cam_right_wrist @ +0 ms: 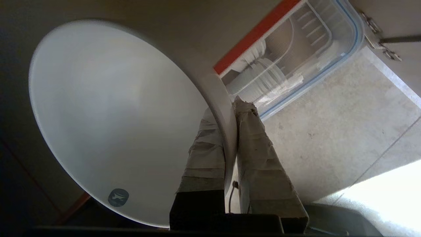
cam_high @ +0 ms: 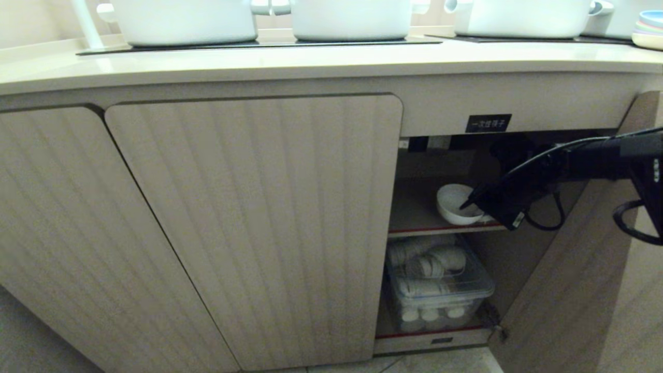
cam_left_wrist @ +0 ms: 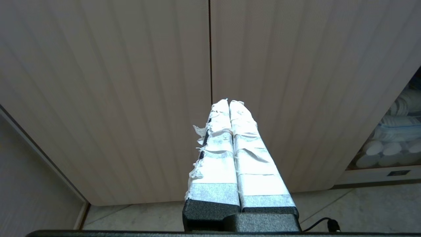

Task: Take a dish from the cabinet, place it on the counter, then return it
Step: Put it back into the cabinet

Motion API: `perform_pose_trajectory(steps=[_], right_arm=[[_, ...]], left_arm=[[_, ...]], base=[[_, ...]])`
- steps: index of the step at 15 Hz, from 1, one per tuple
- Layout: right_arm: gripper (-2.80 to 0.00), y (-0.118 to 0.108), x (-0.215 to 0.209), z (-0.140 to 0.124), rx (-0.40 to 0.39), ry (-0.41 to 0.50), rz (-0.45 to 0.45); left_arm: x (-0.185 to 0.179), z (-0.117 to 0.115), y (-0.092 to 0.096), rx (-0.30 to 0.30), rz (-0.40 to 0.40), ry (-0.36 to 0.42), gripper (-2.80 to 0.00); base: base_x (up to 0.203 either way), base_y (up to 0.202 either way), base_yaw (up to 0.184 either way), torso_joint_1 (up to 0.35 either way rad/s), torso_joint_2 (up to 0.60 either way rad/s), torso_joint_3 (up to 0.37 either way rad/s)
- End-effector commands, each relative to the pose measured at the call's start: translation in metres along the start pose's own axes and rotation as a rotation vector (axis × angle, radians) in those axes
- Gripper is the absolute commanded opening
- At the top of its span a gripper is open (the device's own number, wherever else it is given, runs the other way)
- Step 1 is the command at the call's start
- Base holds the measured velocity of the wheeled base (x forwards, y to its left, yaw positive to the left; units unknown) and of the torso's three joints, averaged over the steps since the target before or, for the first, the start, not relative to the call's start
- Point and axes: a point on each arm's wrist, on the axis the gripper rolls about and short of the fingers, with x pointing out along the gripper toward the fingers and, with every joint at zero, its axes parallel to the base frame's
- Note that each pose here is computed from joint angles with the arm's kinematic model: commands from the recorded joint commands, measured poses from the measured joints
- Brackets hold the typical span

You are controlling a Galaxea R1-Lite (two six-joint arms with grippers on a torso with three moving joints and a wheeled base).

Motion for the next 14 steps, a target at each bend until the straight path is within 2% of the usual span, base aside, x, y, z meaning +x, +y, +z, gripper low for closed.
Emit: perform_pose_trajectory(steps=[1, 14], right_arm=[[-2.8, -0.0004, 0.003, -0.0007, 0.004, 0.006, -0.004], [-2.8, 0.006, 0.0129, 0.0079, -0.015, -0.016, 0.011]], left_arm=[[0.0, 0.0001, 0.0, 0.001, 0.0, -0.002, -2.8], [0.0, 0.0, 0.0, 0.0, 0.001, -0.001, -2.8]], base=[[0.0, 0.0, 0.0, 0.0, 0.0, 0.0], [0.0, 0.0, 0.0, 0.0, 0.0, 0.0]])
